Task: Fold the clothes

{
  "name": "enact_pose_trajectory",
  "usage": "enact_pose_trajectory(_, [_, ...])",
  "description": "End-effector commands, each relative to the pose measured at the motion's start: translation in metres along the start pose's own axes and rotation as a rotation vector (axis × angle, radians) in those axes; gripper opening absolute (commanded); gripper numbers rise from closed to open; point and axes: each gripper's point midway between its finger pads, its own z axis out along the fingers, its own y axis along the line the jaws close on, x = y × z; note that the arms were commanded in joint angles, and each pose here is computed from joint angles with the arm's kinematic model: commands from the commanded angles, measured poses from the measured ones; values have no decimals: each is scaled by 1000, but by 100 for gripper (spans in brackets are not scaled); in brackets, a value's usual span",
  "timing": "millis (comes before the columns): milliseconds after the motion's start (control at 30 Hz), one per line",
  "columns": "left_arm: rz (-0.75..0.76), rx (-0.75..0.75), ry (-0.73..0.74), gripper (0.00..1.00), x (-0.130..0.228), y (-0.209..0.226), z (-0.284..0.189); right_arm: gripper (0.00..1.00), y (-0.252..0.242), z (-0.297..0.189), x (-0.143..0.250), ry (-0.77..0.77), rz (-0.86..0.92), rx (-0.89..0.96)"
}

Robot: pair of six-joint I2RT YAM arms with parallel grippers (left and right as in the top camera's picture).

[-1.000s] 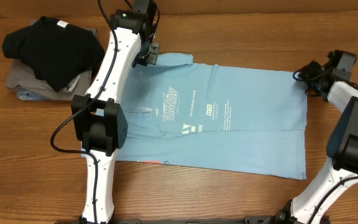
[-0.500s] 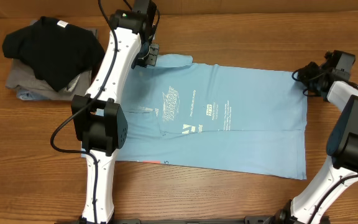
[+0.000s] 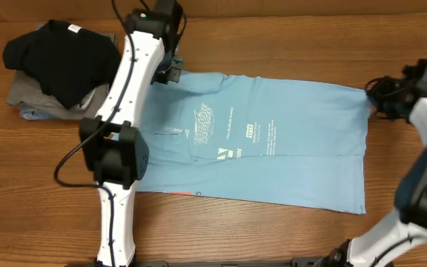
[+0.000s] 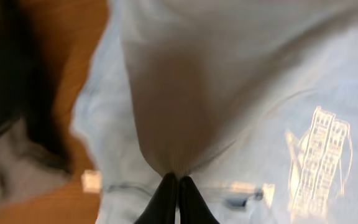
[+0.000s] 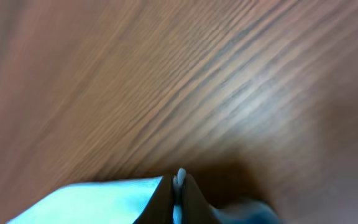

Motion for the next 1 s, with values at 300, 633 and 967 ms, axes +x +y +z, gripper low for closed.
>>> enact_pose_trajectory(300, [-114,118,100,4,59,26,-69,4,-3,-98,64,193,75,146])
enact_pose_trajectory(633, [-74,80,249,4,123,32,-65,4,-36,-123,118,403,112,335])
enact_pose_trajectory(967, [-70,66,325,4,171,36,-68,4,-83,-148,131,425,119,629])
